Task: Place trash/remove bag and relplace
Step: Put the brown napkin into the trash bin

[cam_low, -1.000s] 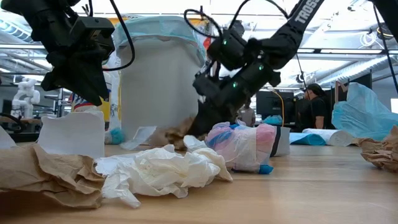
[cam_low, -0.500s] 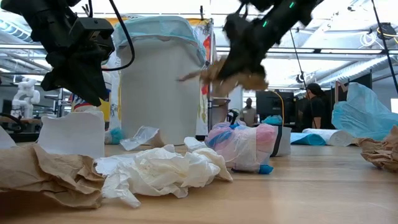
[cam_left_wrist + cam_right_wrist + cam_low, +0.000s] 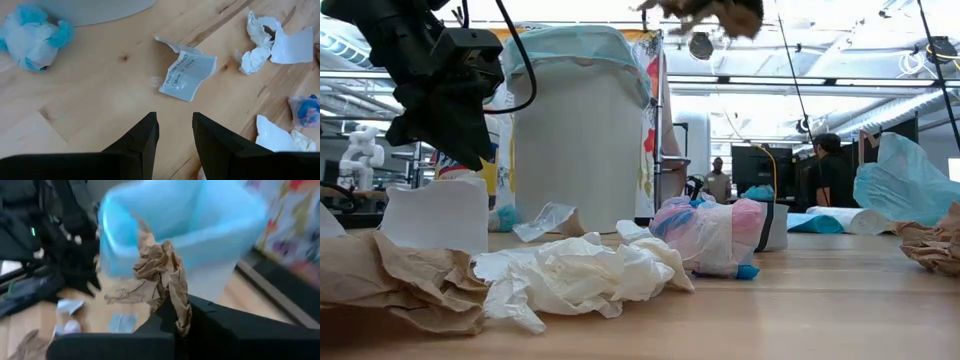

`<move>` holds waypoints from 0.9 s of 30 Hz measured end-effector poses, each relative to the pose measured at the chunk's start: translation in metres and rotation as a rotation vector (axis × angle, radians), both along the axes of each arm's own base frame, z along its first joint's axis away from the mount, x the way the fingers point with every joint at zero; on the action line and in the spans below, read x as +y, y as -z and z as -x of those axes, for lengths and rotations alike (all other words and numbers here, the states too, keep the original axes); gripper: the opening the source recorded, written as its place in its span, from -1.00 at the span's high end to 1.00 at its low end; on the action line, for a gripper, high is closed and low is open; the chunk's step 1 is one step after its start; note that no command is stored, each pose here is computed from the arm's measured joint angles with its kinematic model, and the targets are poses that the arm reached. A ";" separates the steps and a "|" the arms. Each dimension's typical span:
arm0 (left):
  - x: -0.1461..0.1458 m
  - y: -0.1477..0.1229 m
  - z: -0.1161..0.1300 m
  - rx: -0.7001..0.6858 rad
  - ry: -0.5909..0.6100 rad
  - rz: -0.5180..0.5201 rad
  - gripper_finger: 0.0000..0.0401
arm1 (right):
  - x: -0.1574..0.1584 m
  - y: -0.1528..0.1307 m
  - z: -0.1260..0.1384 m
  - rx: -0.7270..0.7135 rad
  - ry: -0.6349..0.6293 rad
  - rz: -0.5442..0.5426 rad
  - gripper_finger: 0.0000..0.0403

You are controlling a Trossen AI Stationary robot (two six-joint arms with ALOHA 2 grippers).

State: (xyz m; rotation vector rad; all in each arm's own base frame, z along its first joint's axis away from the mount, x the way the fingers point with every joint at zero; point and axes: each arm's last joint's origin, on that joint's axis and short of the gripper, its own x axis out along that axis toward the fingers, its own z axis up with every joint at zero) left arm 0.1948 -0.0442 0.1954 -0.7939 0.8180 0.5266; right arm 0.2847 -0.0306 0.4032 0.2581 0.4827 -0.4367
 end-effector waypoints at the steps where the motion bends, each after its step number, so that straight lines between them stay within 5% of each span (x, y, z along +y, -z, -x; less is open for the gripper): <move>1: 0.000 0.000 0.000 -0.001 0.000 0.000 0.37 | -0.001 -0.009 -0.003 -0.009 -0.004 0.023 1.00; 11: 0.000 0.000 0.000 0.000 0.000 0.000 0.37 | -0.027 -0.043 -0.070 -0.058 -0.056 0.173 1.00; 21: 0.000 0.000 0.000 0.000 -0.001 0.001 0.37 | -0.068 -0.026 -0.135 -0.099 -0.103 0.156 0.96; 27: 0.000 0.000 0.000 0.003 0.007 0.012 0.37 | -0.084 -0.015 -0.143 -0.103 -0.133 0.082 0.66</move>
